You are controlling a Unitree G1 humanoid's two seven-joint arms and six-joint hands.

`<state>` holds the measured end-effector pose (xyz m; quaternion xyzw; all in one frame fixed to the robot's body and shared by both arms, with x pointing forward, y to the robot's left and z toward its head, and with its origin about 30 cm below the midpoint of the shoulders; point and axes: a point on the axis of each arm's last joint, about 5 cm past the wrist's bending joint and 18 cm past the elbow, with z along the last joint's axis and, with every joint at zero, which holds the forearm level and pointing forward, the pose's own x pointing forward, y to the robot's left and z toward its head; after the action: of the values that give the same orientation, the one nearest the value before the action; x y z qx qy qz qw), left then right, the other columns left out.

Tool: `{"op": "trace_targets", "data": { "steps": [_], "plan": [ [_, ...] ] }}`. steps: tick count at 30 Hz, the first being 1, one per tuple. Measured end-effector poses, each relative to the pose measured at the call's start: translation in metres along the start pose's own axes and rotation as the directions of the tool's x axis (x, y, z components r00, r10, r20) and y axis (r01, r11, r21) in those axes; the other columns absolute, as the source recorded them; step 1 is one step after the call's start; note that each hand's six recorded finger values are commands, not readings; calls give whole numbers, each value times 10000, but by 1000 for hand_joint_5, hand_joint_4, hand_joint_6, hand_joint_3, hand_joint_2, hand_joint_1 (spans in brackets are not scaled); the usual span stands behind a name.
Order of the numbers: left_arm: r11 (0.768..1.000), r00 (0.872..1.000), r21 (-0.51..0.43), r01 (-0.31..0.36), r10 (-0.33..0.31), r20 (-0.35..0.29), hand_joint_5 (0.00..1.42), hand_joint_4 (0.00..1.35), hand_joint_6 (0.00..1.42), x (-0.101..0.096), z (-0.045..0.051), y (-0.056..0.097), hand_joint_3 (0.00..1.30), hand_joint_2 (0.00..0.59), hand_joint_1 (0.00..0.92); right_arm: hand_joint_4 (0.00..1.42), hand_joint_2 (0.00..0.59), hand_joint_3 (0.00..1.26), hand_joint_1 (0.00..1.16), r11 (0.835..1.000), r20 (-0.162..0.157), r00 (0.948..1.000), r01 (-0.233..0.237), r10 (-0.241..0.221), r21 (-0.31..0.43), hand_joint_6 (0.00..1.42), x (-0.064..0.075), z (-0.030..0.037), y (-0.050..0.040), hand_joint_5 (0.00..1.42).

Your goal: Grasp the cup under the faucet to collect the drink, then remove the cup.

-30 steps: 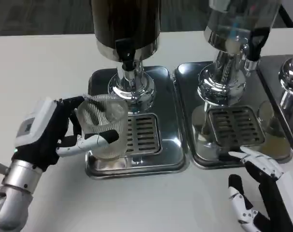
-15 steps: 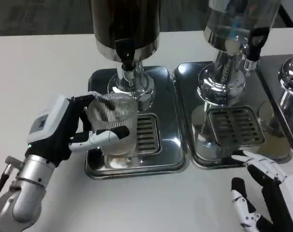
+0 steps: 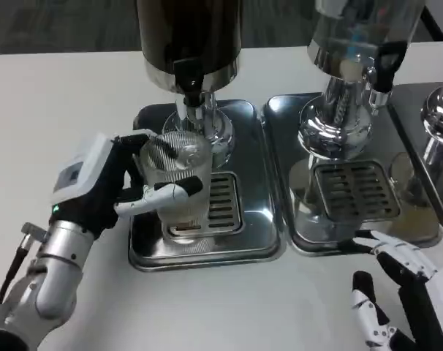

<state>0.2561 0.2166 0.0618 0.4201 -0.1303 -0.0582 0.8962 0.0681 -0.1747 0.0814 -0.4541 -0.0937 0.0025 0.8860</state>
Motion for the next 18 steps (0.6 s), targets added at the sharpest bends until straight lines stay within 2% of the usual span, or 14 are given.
{"op": "trace_targets", "data": {
  "steps": [12,18],
  "plan": [
    [9997,9997,-203,152,-148,171,1023,772,1310,68,79,-86,691,39,348,257,530,397,227,10000,-73,10000,5,-5,-69,377,-18,1,-10,257],
    [9996,9997,-226,186,-182,158,1023,767,1310,67,83,-97,690,37,343,257,530,397,227,9999,-123,9999,-70,69,-98,380,-27,-4,-15,257]
  ]
}}
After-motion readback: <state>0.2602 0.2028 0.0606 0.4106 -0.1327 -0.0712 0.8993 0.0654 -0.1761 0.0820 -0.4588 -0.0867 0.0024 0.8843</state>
